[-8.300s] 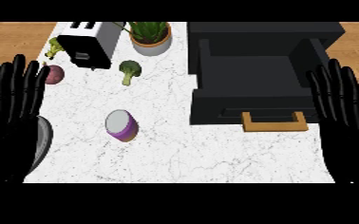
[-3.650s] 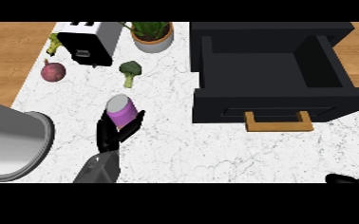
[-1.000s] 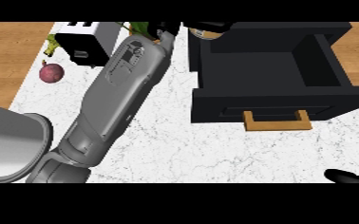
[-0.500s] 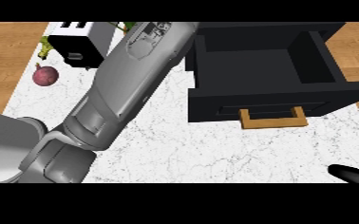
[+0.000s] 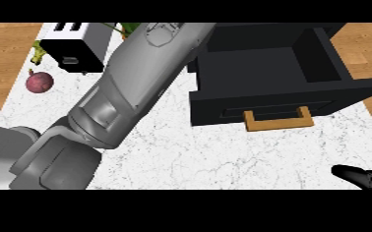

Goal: Pick up the can, place it into the drawer and close the drawer

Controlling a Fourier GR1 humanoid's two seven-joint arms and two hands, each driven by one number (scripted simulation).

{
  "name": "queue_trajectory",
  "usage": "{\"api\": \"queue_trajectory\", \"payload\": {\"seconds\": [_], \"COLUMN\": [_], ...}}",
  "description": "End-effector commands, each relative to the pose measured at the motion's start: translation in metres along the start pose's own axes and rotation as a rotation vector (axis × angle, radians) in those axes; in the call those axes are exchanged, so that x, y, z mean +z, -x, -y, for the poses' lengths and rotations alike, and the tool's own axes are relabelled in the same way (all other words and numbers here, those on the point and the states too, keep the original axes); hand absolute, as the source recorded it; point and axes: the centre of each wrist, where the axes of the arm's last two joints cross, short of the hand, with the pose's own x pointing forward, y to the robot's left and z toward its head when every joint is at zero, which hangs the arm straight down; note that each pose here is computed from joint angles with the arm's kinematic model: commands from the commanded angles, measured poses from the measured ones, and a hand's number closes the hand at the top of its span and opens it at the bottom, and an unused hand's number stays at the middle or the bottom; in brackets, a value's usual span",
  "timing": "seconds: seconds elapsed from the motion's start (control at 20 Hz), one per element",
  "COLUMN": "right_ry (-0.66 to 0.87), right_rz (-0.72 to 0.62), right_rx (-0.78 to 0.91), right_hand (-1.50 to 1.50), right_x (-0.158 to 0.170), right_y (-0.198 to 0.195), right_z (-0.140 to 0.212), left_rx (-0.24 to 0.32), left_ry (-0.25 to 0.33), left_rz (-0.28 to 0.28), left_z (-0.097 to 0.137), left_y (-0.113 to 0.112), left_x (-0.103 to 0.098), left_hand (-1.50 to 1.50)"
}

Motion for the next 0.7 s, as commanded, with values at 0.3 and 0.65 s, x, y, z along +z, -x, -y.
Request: {"api": "queue_trajectory", "payload": {"seconds": [0.3,0.65], "right_ry": [-0.039,-0.082], "right_rz": [0.018,0.076], "right_rx": [0.012,0.115], "right_hand": [-1.5,-1.5], "right_x": [-0.018,-0.007], "right_y": [-0.005,-0.006], "right_z": [-0.006,0.001], "left_rx": [-0.035,-0.034], "left_ry": [-0.155,-0.198], "left_rz": [0.001,0.03], "left_z": [0.005,0.0], "left_y": [0.002,0.01], "left_x": [-0.003,-0.006], "left_hand": [-1.5,-1.5]}}
